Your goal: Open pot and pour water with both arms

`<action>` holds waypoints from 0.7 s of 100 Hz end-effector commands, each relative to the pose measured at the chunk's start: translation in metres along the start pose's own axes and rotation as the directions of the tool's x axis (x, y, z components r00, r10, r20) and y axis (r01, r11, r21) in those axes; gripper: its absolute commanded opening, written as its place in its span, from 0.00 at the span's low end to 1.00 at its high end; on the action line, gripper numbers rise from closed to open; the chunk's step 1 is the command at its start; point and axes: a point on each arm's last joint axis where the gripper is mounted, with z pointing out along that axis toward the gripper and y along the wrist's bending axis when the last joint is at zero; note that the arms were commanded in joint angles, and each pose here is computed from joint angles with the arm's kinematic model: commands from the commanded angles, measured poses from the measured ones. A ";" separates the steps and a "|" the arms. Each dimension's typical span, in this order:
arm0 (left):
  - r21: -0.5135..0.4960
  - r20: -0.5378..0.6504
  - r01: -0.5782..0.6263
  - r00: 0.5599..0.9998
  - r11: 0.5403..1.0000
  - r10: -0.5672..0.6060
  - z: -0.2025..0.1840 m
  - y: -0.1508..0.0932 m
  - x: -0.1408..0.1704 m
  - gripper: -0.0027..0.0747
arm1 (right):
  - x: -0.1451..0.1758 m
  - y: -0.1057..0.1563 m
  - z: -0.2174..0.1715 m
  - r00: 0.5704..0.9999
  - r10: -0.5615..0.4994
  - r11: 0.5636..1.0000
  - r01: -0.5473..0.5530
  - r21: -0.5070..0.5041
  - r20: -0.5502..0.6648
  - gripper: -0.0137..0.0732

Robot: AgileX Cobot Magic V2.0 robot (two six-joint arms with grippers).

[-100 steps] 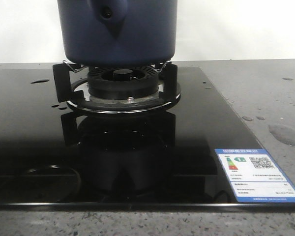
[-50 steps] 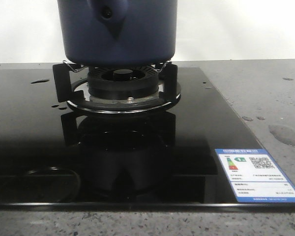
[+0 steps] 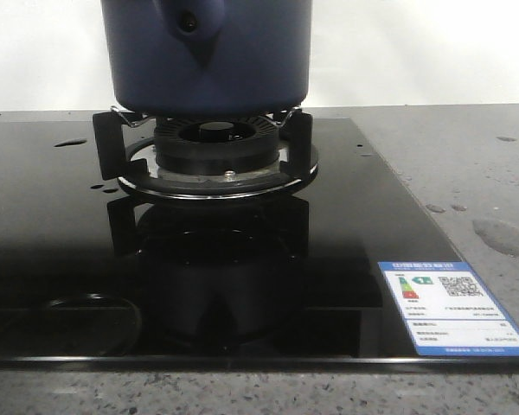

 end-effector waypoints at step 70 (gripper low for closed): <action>0.024 0.139 0.005 0.990 1.000 -0.009 -0.012 -0.013 -0.026 0.48 | -0.070 -0.038 -0.003 0.972 0.031 0.999 -0.037 -0.024 -0.232 0.09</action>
